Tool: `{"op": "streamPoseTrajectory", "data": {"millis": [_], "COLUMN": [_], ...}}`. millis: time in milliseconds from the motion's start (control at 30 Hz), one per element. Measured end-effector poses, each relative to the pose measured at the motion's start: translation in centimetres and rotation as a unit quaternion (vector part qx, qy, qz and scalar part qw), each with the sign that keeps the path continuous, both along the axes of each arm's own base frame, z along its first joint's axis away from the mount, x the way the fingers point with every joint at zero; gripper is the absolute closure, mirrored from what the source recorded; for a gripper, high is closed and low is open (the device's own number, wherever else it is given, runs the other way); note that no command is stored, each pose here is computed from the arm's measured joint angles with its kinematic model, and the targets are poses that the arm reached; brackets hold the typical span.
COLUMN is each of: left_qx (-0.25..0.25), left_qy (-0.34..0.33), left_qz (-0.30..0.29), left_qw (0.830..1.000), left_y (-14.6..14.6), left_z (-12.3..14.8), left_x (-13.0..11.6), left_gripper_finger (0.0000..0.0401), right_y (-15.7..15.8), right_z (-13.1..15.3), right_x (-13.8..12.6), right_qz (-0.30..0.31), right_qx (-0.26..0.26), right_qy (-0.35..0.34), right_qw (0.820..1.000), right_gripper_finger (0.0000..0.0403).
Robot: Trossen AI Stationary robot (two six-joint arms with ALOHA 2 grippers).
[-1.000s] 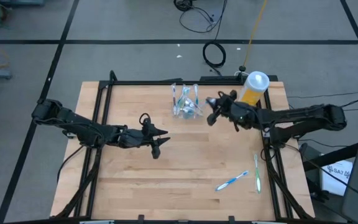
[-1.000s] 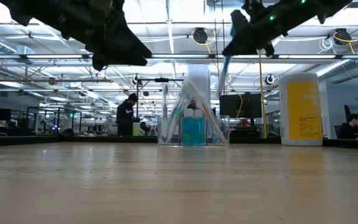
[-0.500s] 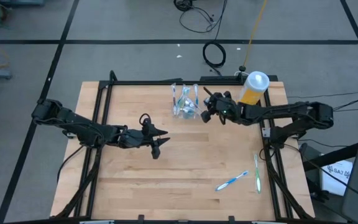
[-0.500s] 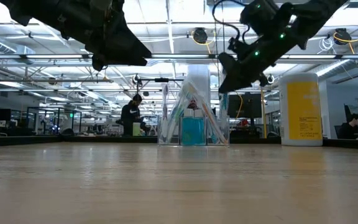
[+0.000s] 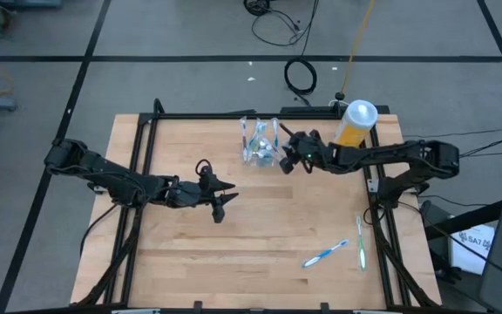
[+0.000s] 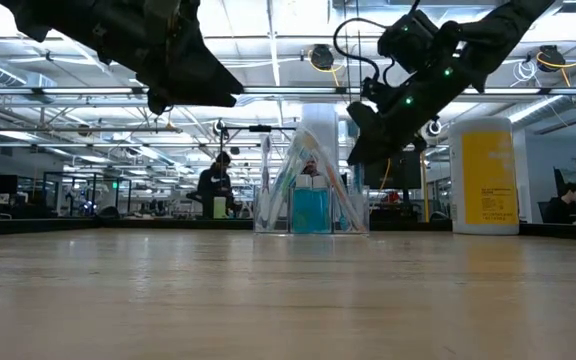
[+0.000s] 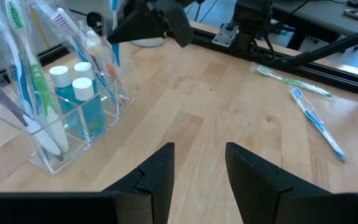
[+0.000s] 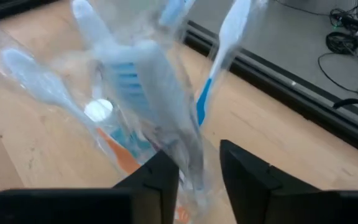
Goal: Pick & Place toothbrushing station
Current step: Put the blue toothbrush into the transparent organizer
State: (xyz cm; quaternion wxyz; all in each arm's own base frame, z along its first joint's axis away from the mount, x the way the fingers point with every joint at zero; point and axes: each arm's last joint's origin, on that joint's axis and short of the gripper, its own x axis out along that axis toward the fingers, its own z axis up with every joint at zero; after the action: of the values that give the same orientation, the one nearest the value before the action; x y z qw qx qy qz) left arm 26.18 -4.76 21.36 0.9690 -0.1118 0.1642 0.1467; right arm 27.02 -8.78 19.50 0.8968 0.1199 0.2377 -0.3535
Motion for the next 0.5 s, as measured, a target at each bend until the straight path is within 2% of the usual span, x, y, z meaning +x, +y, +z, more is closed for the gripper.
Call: {"op": "streamPoseTrajectory", "data": {"millis": [267, 500], "left_qx": [0.003, 0.006], "left_qy": [0.001, 0.014], "left_qz": [-0.001, -0.002], "left_qw": [1.0, 1.0], "left_y": [0.0, 0.0], "left_z": [0.0, -0.2], "left_x": [0.0, -0.1], "left_gripper_finger": [0.0251, 0.0251], "right_y": [0.5, 4.2], "right_z": [1.2, 2.1], "right_x": [-0.5, -1.1], "right_qz": [-0.006, 0.077], "right_qx": [0.018, 0.082], "right_qy": [-0.033, -0.031], "right_qw": [0.999, 0.993], "right_gripper_finger": [0.0238, 0.0225]}}
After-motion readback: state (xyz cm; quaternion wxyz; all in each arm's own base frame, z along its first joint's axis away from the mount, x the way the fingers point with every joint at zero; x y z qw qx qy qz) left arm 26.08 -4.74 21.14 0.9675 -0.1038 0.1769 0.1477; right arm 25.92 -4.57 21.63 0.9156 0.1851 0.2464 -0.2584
